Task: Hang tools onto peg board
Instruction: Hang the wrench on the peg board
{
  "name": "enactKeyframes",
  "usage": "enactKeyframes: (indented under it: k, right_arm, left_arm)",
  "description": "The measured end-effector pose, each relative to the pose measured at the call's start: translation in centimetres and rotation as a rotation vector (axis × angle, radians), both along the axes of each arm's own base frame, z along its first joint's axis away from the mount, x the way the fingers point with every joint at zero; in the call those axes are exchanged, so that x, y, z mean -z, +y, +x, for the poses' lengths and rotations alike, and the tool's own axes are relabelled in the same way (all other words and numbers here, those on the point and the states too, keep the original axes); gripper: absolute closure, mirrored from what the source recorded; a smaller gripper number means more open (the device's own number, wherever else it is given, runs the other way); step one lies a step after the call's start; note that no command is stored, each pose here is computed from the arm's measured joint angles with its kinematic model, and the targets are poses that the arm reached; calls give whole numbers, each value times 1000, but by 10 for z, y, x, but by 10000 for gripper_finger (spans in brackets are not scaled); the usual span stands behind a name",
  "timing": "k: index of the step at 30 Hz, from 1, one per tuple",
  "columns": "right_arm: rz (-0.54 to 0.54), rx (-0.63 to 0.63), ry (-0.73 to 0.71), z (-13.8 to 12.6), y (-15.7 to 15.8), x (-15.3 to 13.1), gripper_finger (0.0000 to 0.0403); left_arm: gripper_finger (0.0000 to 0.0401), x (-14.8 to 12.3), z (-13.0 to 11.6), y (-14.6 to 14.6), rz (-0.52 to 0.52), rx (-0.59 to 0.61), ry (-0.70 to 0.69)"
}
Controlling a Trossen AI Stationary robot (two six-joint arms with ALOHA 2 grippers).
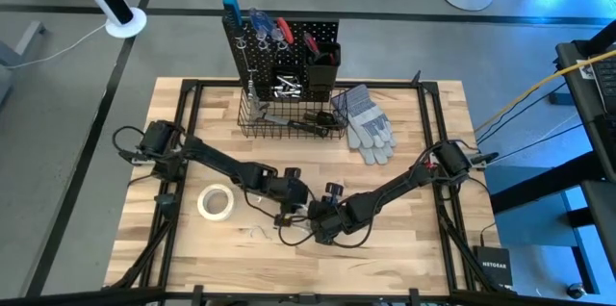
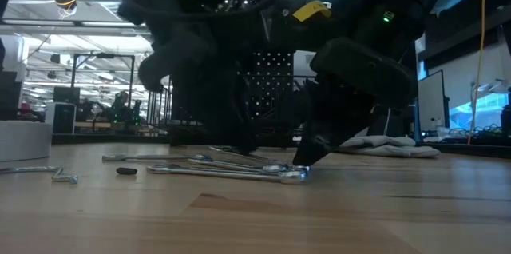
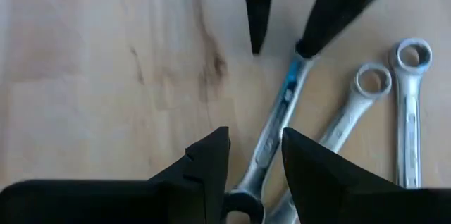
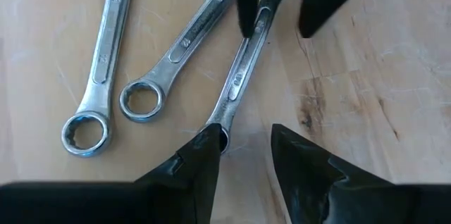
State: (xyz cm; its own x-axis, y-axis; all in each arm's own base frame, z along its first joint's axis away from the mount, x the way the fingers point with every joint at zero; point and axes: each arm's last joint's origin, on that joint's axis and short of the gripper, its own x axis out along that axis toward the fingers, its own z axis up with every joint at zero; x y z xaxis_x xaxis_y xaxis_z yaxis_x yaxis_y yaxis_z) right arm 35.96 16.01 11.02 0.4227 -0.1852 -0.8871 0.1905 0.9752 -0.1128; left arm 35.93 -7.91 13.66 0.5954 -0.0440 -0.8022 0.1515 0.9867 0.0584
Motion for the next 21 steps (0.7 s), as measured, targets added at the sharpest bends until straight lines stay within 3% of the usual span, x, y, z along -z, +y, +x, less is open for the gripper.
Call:
enactKeyframes:
  k: [11,18,21]
  right_arm:
    - [-3,-4,1,0,0,0,265]
    - [-13,-2,1,0,-1,0,265]
    - [-22,1,-4,0,-1,0,265]
  left_arm:
    - [282,11,-2,8,24,55,80]
    - [372,11,-3,7,50,110,85]
    - [377,11,-3,5,64,127,85]
